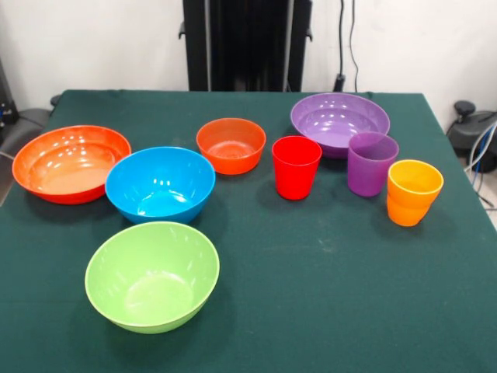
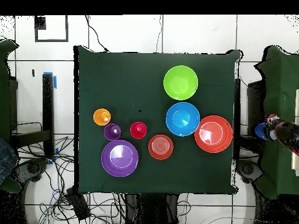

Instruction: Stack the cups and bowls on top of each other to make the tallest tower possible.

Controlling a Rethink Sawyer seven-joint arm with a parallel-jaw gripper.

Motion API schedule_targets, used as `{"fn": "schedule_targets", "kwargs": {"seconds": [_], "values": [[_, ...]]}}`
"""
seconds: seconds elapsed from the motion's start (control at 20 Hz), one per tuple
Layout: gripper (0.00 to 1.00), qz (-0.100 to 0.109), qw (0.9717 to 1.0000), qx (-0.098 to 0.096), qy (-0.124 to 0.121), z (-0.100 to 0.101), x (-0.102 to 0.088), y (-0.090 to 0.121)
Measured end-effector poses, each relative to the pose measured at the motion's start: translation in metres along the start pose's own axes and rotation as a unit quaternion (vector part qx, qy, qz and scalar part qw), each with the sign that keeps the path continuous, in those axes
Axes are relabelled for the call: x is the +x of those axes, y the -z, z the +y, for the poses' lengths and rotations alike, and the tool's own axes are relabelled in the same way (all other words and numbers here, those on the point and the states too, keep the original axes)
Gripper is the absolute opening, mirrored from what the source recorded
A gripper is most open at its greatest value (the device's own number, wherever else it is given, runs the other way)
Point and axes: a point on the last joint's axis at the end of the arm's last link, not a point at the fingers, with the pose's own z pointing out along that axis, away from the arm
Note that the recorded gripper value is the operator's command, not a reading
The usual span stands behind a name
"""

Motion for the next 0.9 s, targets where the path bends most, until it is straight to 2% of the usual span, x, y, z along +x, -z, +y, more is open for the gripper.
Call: {"fn": "schedule_targets", "kwargs": {"seconds": [0.45,0.9], "values": [[0.0,0.016,0.9998,0.012,0.0,-0.0048,0.0027,0.0022],[0.0,0.017,0.9998,0.013,0.0,-0.0054,0.0028,0.0022]]}}
